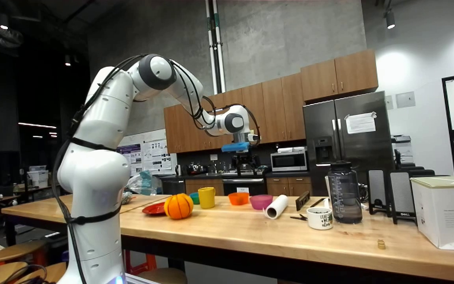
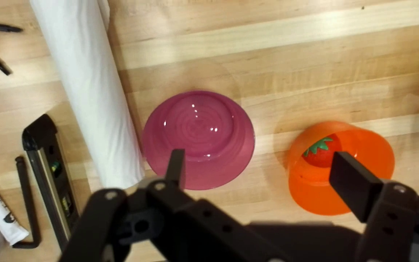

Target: Pour the contents in the purple bowl into the blue bowl.

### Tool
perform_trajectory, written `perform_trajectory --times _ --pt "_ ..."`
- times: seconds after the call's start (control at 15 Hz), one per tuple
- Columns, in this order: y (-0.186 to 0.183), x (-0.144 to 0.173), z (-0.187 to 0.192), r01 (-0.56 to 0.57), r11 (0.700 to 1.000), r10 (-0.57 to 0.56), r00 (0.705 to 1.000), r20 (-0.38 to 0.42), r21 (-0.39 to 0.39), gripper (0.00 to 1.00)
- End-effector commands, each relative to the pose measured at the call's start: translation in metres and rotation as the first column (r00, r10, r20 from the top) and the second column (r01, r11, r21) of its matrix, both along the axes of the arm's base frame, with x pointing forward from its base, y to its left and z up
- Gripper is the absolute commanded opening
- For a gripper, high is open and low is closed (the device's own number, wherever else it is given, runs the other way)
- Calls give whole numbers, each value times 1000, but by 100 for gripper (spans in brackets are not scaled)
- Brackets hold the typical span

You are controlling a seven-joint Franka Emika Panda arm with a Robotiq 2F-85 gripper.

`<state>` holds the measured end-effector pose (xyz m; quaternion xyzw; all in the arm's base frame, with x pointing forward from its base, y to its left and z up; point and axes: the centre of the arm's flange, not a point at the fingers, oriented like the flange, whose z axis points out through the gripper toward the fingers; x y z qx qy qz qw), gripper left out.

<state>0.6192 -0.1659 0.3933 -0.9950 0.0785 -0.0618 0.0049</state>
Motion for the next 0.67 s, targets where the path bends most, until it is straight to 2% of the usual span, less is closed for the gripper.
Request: perform_trajectory --times 0.0,0.6 --pt "23 -34 18 -97 995 97 995 -20 -12 100" --pt "85 -75 28 -214 977 214 977 -17 -12 100"
